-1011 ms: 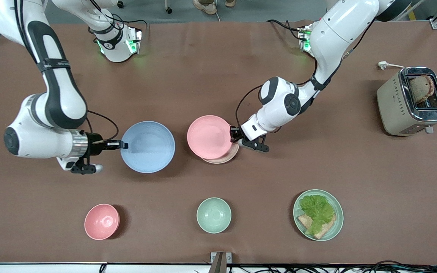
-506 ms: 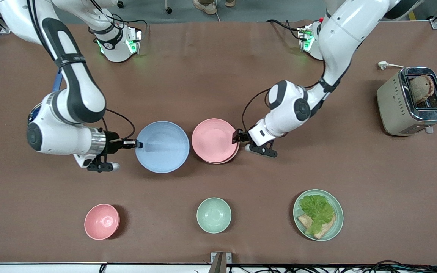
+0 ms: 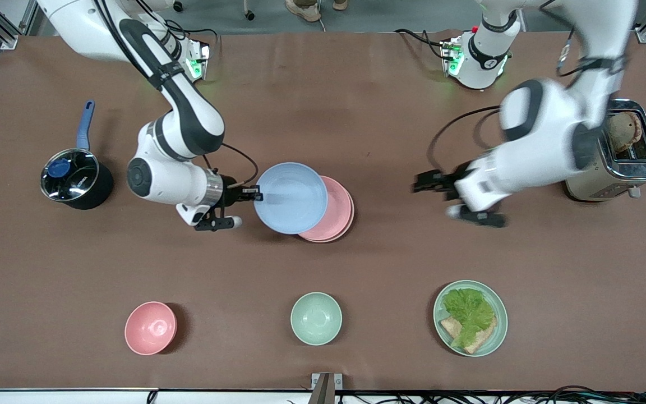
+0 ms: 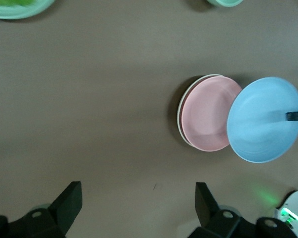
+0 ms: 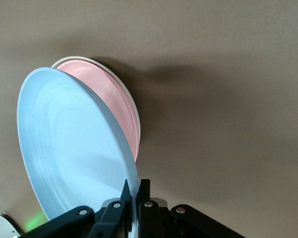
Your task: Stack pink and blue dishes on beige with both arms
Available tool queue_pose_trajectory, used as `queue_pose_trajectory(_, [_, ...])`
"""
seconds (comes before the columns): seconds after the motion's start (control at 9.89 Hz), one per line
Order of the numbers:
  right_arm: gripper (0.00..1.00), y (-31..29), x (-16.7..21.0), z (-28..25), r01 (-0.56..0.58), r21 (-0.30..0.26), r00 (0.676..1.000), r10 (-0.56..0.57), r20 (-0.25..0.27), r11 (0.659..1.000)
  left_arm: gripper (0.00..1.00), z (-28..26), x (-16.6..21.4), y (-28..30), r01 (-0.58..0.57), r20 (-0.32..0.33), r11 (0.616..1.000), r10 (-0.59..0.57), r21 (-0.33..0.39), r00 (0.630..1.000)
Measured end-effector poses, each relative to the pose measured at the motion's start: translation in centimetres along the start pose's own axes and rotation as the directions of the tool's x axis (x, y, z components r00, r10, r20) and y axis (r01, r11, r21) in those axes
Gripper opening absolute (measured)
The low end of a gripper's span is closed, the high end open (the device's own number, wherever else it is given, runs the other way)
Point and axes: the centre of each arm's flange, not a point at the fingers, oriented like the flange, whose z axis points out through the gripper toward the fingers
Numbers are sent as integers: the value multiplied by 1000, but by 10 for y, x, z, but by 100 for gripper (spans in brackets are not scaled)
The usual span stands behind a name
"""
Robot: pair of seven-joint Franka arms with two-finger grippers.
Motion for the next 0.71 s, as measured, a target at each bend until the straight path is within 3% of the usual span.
queue_pose_trajectory(0.2, [7,-5,-2,30,5,6,1000,-4,-22,1000,100,-76,3,-41,23,-61,987,-14,161,998])
queue_pose_trajectory(0.4, [7,-11,-4,55,7,10,999,-6,-42,1000,100,-113,-7,-38,0,-119,937,44,349,992])
queue_pose_trajectory(0.51, [7,-13,-4,65,7,13,999,-6,-54,1000,100,-130,-18,-31,-4,-143,919,65,394,988])
queue_pose_trajectory(0.71, [9,-15,-5,78,1,18,998,0,-56,1000,100,-162,-46,-26,11,-188,909,74,417,979])
